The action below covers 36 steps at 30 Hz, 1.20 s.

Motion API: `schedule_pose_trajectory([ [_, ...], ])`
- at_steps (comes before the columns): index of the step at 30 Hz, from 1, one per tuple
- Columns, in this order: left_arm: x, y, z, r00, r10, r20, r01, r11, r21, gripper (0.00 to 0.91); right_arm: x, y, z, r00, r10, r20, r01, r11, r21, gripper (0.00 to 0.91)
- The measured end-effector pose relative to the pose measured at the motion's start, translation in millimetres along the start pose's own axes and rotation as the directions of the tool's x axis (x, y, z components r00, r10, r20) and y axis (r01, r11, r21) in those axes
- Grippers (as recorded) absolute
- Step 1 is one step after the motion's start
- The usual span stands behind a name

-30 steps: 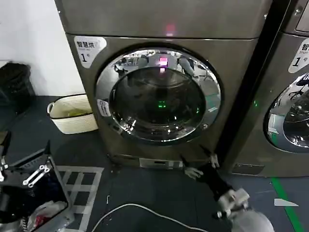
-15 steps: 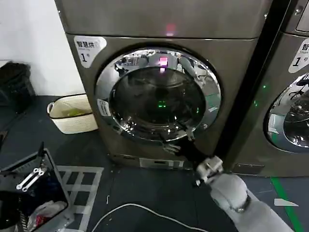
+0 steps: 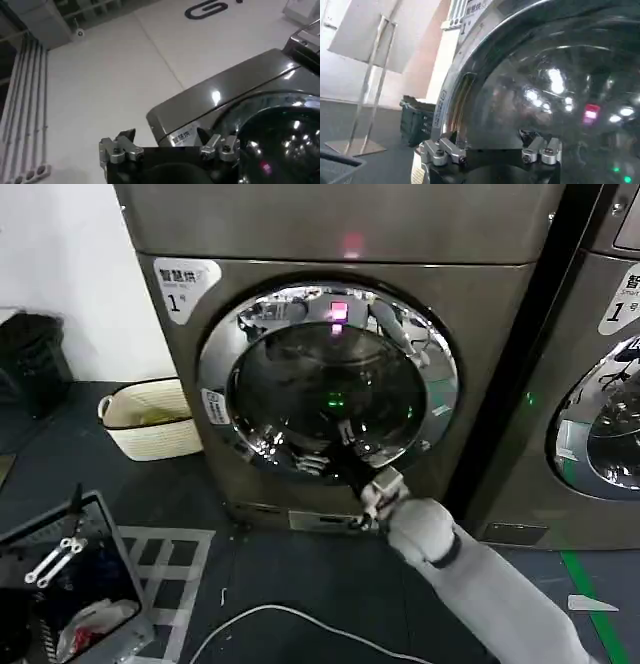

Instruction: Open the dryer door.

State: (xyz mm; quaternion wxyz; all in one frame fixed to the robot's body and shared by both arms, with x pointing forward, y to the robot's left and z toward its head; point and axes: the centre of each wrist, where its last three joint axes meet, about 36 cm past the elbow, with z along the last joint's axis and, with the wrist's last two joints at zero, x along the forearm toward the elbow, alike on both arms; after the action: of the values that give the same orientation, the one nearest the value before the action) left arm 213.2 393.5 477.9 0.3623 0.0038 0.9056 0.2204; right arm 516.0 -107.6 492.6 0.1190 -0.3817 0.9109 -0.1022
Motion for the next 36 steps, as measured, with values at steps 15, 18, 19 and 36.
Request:
schedule_pose_trajectory([
  [15,3,6,-6,1.000,-0.013,0.006,0.014,1.000,-0.027,0.907,-64,28,3,0.998,-0.064,0.014,0.064,0.998,0.010,0.907],
  [18,4,8,-8,1.000,-0.012,0.003,0.012,0.999,-0.037,0.907,-74,32,3,0.997,-0.071,0.018,0.071,0.997,0.010,0.907],
  [19,4,9,-8,1.000,-0.011,0.002,0.011,0.999,-0.040,0.907,-78,33,3,0.997,-0.074,0.019,0.073,0.997,0.010,0.907],
  [36,6,13,-11,1.000,-0.013,0.000,0.013,0.999,-0.052,0.907,-134,50,8,0.991,-0.130,0.022,0.130,0.992,-0.005,0.907],
])
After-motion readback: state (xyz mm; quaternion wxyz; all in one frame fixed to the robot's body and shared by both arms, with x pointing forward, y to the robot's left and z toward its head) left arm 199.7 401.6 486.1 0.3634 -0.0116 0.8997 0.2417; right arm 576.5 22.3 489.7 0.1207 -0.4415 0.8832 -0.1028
